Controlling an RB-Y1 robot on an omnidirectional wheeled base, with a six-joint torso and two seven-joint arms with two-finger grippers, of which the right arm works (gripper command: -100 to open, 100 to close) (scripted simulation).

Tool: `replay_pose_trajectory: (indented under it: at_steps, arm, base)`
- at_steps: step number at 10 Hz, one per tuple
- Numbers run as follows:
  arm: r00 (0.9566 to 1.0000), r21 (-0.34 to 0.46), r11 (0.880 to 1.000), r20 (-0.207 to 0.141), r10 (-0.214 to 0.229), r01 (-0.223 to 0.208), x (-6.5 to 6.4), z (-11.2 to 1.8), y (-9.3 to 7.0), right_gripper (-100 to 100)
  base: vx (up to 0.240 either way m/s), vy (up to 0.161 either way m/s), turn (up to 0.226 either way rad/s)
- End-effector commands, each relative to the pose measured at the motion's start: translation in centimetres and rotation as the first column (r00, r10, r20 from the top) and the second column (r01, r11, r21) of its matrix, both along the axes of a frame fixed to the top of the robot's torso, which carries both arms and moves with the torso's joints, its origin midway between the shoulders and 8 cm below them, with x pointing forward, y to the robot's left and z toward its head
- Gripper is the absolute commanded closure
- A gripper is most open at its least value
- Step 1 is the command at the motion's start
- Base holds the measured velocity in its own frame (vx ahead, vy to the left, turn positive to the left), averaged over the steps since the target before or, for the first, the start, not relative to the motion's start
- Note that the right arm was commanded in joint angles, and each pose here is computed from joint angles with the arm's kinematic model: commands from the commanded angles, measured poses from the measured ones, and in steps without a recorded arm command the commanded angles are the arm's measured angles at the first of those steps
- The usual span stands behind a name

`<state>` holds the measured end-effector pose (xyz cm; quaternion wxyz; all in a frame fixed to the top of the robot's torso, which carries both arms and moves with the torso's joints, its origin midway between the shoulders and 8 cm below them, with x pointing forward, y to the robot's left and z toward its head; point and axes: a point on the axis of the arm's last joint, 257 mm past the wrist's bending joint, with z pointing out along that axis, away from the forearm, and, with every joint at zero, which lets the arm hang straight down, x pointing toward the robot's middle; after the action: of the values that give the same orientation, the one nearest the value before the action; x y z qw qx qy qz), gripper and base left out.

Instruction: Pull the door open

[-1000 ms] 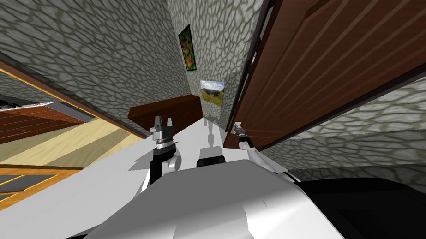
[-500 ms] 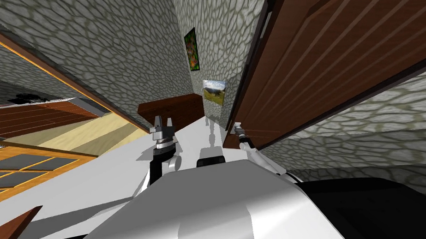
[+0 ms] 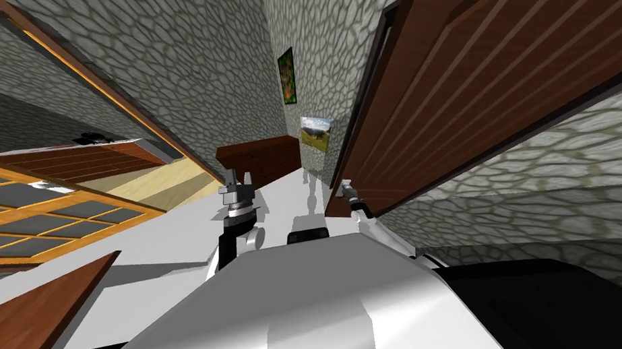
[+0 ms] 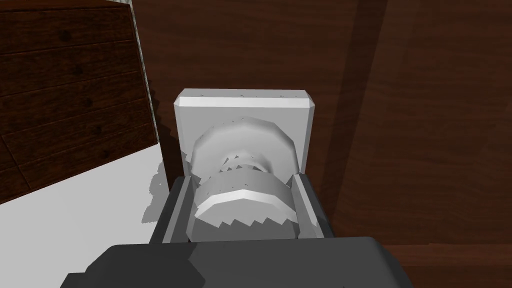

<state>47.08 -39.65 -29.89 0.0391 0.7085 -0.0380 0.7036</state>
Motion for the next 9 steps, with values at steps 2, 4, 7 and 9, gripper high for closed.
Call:
replay_pose_trajectory:
  at_steps: [2, 4, 7, 9]
  arm:
    - [0.9999, -0.001, 1.0, 0.002, 0.01, -0.01, -0.1, 0.1, 0.2, 100]
    - [0.9996, 0.0, 1.0, 0.0, 0.029, -0.029, -0.6, -0.1, 0.5, 100]
    - [0.9987, 0.0, 0.999, 0.004, 0.052, -0.052, -1.1, 0.1, 0.7, 100]
    - [0.9975, 0.0, 0.997, 0.006, 0.071, -0.071, -1.5, 0.2, 1.0, 100]
  base:
    - [-0.15, -0.033, 0.065]
    - [-0.171, -0.048, 0.117]
    - [-0.162, -0.057, 0.098]
    - [-0.188, -0.086, 0.118]
